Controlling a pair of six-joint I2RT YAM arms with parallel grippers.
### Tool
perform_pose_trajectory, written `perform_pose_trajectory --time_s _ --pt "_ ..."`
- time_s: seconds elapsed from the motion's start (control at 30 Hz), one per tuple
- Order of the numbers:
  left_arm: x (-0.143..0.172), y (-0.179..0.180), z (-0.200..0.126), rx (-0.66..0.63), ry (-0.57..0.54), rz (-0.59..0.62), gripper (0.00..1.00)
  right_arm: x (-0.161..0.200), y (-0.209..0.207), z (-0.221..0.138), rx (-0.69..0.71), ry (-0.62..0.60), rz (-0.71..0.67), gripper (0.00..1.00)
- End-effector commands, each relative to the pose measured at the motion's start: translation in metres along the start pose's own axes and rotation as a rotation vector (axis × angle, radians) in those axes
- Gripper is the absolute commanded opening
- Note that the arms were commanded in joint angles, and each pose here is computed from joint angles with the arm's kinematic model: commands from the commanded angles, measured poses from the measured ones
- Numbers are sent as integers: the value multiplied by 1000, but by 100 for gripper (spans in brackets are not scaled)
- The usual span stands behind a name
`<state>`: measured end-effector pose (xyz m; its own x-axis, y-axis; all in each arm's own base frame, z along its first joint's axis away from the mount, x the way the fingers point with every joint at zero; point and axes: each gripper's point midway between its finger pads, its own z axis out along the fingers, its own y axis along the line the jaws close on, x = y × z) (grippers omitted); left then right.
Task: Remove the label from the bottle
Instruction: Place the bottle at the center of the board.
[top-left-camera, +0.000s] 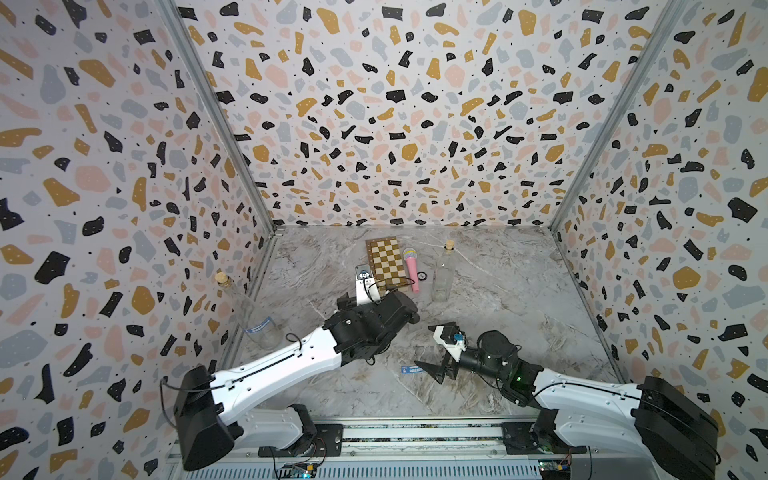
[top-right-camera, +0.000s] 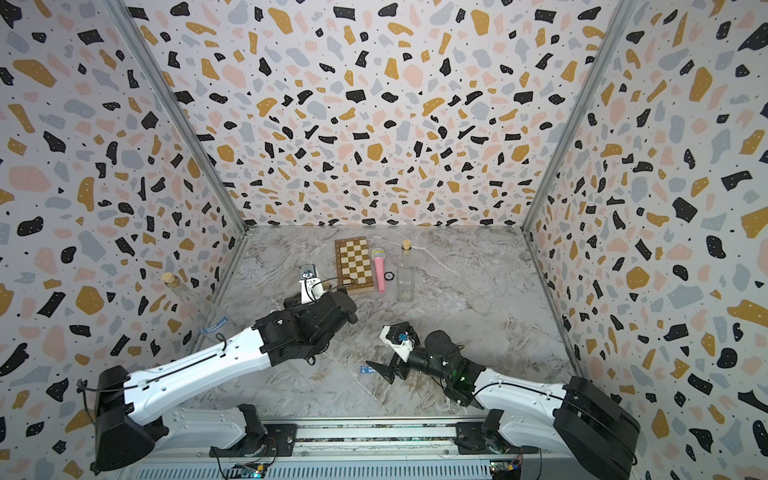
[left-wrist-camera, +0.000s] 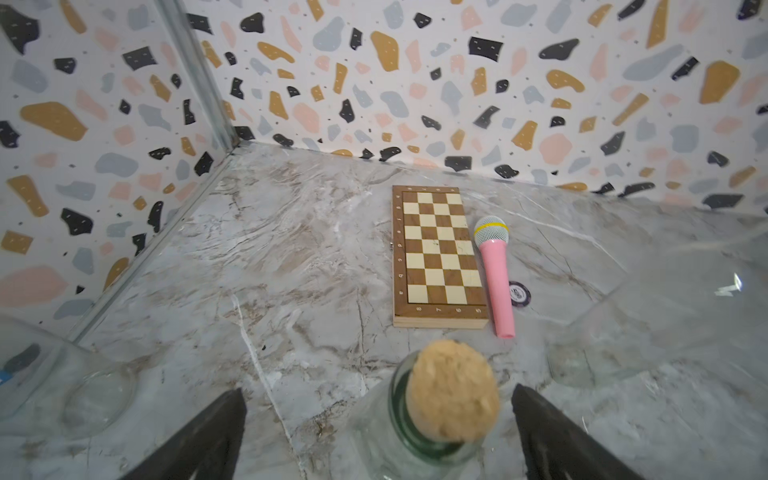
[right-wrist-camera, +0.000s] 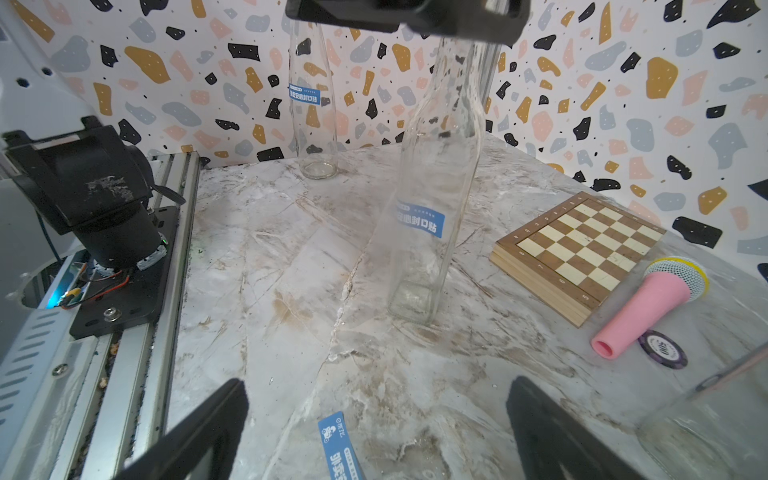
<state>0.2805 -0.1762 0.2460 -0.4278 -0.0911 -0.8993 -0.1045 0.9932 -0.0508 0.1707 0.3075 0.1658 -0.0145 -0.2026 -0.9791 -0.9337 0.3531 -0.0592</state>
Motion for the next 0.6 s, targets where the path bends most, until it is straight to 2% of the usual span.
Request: perform_pose_trajectory --time_s 0.0,0.13,0.3,0.43,0.57 --pt "-23 -45 -15 321 -112 118 100 -12 3 2 -20 -31 0 100" --pt "-24 -50 -21 539 -135 166 100 -15 5 4 -35 -32 3 100" --pt "-24 -39 -21 655 -132 187 95 -19 6 3 -38 -43 -2 100" --pt "-25 -39 -29 848 -125 162 90 -20 7 3 -45 -50 -8 100" --pt "-22 -35 -33 940 -103 187 89 -23 9 2 -54 -62 -11 100"
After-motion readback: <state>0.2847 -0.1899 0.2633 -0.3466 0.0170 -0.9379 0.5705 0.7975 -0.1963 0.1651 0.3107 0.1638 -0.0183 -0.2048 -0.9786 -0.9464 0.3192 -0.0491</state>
